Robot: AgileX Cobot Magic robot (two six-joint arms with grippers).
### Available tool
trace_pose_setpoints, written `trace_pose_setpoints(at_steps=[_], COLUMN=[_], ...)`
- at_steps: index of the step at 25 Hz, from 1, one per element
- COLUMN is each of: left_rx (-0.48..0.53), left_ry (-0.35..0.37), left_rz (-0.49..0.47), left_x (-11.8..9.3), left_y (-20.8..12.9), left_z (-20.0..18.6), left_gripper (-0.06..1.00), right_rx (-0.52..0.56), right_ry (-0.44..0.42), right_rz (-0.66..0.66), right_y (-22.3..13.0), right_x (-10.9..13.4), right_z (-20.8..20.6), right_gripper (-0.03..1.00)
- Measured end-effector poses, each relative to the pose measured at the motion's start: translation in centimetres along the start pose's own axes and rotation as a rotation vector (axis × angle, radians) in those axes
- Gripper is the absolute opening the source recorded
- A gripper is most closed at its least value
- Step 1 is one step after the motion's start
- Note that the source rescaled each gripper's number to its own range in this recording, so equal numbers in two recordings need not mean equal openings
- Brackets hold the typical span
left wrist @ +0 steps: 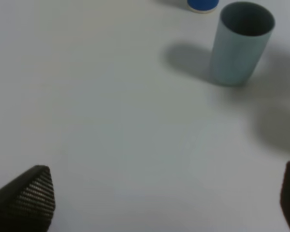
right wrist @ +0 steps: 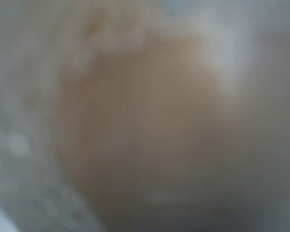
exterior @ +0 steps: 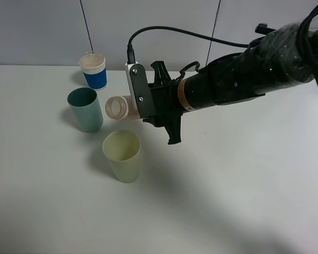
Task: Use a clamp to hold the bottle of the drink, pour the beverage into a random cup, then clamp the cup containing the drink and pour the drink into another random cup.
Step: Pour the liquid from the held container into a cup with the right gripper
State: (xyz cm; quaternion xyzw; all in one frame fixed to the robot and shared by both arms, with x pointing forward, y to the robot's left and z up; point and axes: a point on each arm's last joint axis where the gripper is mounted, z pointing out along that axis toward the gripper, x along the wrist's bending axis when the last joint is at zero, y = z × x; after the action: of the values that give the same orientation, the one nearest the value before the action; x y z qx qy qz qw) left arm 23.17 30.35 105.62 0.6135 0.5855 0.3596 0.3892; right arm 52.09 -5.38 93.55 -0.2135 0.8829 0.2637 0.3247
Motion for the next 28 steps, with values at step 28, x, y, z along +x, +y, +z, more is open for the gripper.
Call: trace_pose_setpoints(at_steps=[28], left_rx=[0.000], left_ry=[0.000], left_rz=[0.000], left_x=[0.00], left_y=[0.00], left_z=[0.00], left_gripper=[0.95], right_rx=[0.067], right_ry=[0.031], right_rz=[-0.123], right_y=[0.50], right_x=[0.59], right_z=[0.18], right_gripper=[0.03])
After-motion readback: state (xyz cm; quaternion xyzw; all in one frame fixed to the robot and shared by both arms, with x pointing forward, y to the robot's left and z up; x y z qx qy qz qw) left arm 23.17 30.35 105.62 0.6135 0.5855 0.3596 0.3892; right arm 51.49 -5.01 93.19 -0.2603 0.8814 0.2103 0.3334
